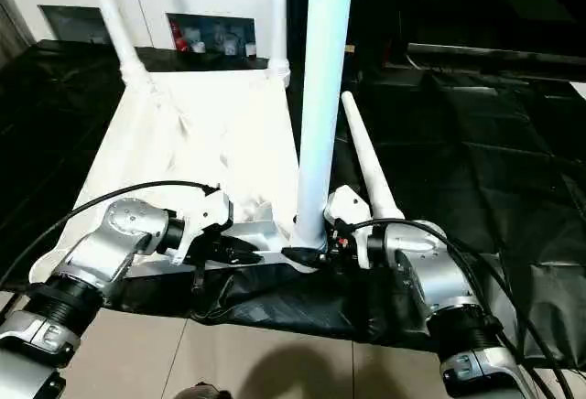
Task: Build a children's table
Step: Rotate leg to tighten
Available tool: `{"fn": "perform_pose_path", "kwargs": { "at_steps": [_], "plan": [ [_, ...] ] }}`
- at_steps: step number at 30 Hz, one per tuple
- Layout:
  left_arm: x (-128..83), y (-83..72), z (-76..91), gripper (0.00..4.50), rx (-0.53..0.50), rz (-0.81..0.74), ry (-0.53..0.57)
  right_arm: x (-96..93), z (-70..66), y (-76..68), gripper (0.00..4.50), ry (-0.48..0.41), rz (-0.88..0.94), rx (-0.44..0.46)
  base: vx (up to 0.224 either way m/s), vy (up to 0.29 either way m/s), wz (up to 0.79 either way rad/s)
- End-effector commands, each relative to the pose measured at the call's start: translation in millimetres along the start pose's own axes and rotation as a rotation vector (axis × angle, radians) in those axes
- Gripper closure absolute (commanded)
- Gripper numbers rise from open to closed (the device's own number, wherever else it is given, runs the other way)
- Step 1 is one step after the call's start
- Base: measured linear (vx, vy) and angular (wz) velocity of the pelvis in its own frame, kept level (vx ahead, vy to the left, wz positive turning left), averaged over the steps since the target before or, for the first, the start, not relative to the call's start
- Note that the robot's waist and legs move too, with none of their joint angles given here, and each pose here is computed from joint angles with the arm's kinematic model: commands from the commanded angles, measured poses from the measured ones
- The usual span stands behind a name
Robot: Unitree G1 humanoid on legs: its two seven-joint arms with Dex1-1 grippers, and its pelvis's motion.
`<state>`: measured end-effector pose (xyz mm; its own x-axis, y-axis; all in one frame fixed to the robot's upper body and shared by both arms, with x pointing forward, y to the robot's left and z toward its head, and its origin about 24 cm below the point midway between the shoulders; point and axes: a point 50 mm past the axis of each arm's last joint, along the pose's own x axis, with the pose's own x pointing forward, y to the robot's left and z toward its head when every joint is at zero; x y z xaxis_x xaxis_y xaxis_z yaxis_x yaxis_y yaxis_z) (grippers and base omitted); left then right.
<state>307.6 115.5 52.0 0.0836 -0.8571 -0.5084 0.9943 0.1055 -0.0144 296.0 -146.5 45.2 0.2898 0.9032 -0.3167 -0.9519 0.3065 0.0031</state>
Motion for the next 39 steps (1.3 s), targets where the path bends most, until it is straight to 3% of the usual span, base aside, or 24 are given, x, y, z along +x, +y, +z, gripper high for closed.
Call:
{"fn": "perform_pose_path", "kwargs": {
  "at_steps": [1,7,10,11,13,16,18,20,22,28,33,36,39],
  "plan": [
    [5.6,3.3,14.0,4.5,0.031,0.033,-0.064,18.3,3.8,16.6,1.7,-0.03,0.115,0.0,0.0,0.0,0.0],
    [15.7,13.6,22.0,4.5,0.0,0.199,-0.106,38.9,-0.9,11.5,1.74,-0.043,-0.066,0.095,0.0,0.0,0.0],
    [28.8,18.9,30.5,4.5,-0.035,0.334,-0.092,67.5,-3.2,-1.0,1.75,-0.052,-0.337,0.189,0.0,0.0,0.0],
    [28.8,18.9,30.5,4.5,-0.035,0.334,-0.092,67.5,-3.2,-1.0,1.75,-0.052,-0.337,0.189,0.0,0.0,0.0],
    [37.5,20.0,37.9,4.5,-0.053,0.401,-0.1,86.4,2.4,-7.0,1.76,-0.067,-0.489,0.264,0.0,0.0,0.0],
    [42.7,19.3,40.9,4.5,-0.044,0.412,-0.113,93.6,11.6,-9.6,1.76,-0.078,-0.534,0.185,0.0,0.0,0.0],
    [43.4,18.8,41.5,4.5,-0.041,0.404,-0.119,93.8,13.2,-10.1,1.76,-0.091,-0.524,0.188,0.0,0.0,0.0],
    [43.3,17.3,41.5,4.5,-0.025,0.387,-0.121,91.8,16.4,-11.8,1.2,-0.139,-0.497,0.228,0.0,0.0,0.0],
    [42.2,16.0,40.7,4.5,-0.018,0.373,-0.12,89.9,17.6,-12.6,1.03,-0.153,-0.48,0.227,0.0,0.0,0.0],
    [33.8,12.2,31.0,4.5,0.006,0.305,-0.093,72.1,14.3,-17.0,0.51,-0.141,-0.404,0.158,0.0,0.0,0.0],
    [22.2,12.8,25.0,4.5,0.003,0.25,-0.087,53.9,11.4,-10.7,0.07,-0.106,-0.249,0.078,0.0,0.0,0.0],
    [9.7,12.8,20.4,4.5,0.016,0.178,-0.071,34.5,8.0,-1.0,0.07,-0.063,-0.084,0.008,0.0,0.0,0.0],
    [6.2,13.5,19.2,4.5,0.02,0.162,-0.066,29.0,8.3,-0.3,0.07,-0.062,-0.049,0.0,0.0,0.0,0.0]
  ]
}}
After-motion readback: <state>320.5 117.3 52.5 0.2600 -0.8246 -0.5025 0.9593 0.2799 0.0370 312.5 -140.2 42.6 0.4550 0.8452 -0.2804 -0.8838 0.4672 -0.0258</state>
